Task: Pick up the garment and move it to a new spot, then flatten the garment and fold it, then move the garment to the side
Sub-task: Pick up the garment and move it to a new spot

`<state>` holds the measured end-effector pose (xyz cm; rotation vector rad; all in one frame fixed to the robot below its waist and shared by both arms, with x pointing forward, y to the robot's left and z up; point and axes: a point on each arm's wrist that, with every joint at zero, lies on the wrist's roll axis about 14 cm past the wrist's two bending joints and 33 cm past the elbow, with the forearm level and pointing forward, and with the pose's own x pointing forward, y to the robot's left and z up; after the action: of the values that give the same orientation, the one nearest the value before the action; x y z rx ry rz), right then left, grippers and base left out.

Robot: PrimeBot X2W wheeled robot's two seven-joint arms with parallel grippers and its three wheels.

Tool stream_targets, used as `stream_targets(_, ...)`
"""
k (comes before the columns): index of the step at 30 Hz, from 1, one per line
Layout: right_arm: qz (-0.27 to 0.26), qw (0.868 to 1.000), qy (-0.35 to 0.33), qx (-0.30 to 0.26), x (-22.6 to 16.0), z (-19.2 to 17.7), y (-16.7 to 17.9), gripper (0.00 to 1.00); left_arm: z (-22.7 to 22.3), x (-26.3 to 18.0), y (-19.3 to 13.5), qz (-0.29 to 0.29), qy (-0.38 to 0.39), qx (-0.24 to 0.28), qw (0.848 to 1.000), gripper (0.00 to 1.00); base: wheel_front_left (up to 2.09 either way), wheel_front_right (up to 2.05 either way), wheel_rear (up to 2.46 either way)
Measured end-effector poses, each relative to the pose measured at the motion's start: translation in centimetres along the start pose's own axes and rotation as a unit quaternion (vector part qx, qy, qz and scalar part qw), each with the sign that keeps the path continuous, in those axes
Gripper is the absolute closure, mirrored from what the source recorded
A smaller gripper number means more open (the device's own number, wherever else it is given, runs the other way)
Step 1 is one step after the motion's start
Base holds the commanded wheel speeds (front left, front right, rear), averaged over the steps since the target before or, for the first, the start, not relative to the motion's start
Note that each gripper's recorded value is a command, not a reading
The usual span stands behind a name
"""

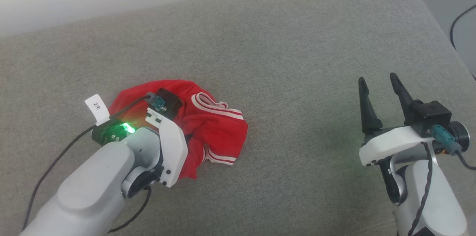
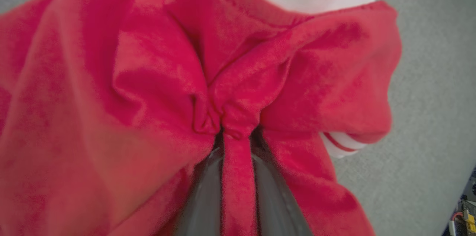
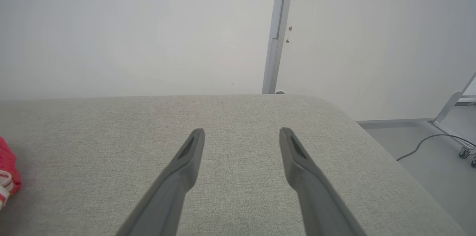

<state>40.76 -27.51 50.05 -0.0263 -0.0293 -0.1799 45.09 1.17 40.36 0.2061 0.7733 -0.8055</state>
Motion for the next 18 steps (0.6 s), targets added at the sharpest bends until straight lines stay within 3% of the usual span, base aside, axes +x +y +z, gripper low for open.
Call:
stream_targets(2,0.003,1.0,-0.001,0.001,0.1,0.1,0.2,0.0,0.0,0.3,-0.1,-0.003,-0.001,-0.004,1.0,0.46,0.0,0.0,0.0)
stream_targets(4,0.006,1.0,-0.004,0.002,0.1,0.2,0.5,0.0,0.3,0.3,-0.2,-0.003,-0.009,-0.004,1.0,0.04,0.0,0.0,0.0)
stream_targets(5,0.007,1.0,-0.004,0.003,0.1,0.3,0.6,0.0,0.4,0.2,-0.2,-0.003,-0.014,-0.004,1.0,0.0,0.0,0.0,0.0)
stream_targets(13,0.024,1.0,-0.018,0.002,-0.1,1.3,1.5,0.0,3.7,-3.0,0.8,0.017,-0.094,0.008,0.995,0.0,0.0,0.0,0.0)
stream_targets(18,0.038,0.999,-0.03,0.0,-0.2,2.1,2.2,0.0,5.8,-7.0,2.6,0.058,-0.166,0.009,0.984,0.0,0.0,0.0,0.0)
